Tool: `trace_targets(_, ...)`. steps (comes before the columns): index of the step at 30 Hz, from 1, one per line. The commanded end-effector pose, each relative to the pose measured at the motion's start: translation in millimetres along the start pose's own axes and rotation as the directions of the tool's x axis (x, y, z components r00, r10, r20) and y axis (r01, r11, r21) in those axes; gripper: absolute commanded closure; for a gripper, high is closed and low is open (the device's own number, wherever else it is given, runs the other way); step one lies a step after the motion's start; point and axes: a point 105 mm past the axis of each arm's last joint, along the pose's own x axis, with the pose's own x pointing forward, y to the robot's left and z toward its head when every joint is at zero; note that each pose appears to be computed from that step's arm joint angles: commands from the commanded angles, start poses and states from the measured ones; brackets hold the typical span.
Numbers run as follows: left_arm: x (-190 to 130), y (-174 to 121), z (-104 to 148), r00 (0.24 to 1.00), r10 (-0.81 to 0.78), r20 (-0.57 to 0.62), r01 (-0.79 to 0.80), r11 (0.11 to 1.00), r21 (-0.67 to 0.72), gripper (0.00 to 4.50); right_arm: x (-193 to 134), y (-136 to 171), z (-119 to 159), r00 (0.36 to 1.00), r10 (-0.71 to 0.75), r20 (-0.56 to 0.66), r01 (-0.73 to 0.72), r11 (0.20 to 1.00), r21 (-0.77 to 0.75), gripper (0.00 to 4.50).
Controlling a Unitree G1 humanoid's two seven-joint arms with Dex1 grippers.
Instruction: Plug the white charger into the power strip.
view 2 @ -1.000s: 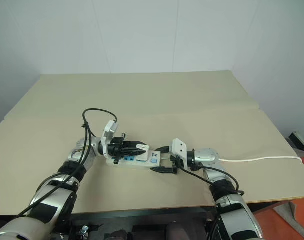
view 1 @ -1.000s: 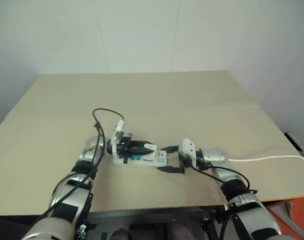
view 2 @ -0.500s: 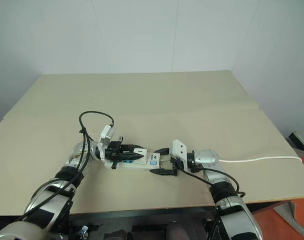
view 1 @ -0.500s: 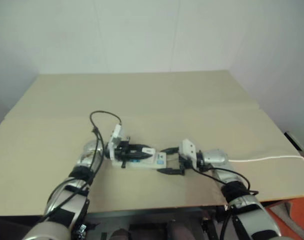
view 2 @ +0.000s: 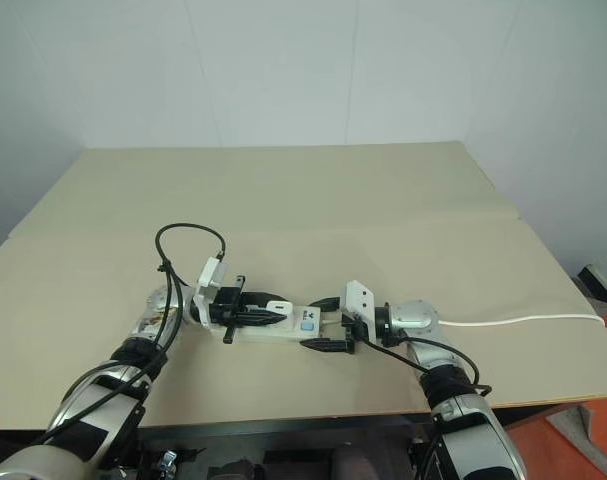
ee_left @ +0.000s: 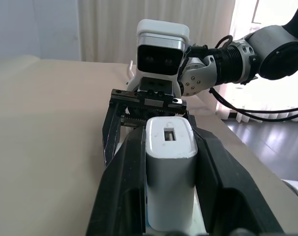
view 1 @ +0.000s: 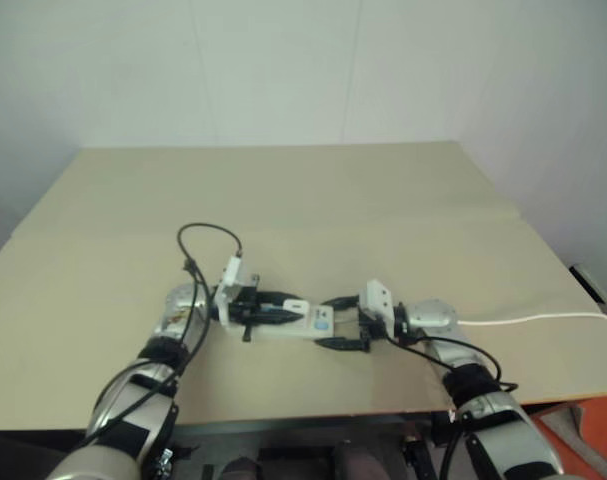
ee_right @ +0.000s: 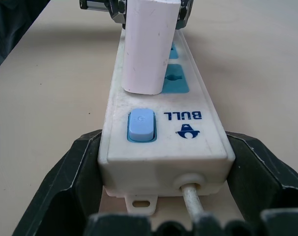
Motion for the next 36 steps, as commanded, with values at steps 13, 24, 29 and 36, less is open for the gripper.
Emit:
trace_targets(13, -22.9, -7.3, -40.4, 0.985, 0.038, -0.166, -0.06, 0.99, -0.131, 2.73, 2.4, 13.3, -8.0, 0.998, 0.049, -0.041, -0.049, 0.999, -0.015, 1.11)
trace_targets(24, -20.6, -3.9, -23.5, 0.993, 0.048, -0.11, -0.052, 0.998, -0.037, 0.03, 2.7, 14.5, -10.6, 0.998, 0.043, -0.047, -0.043, 0.999, -0.011, 1.11)
trace_targets(29, -27.6, -0.7, -7.7, 0.992, 0.052, -0.114, -0.049, 0.998, 0.029, 0.03, 2.5, 12.9, -9.8, 0.998, 0.039, -0.046, -0.04, 0.999, -0.015, 1.11)
trace_targets(36, -44.0, -1.3, 41.2, 0.993, 0.051, -0.103, -0.033, 0.985, 0.17, 0.01, 3.4, 6.3, -6.9, 1.0, 0.004, -0.027, -0.005, 1.0, -0.018, 0.76)
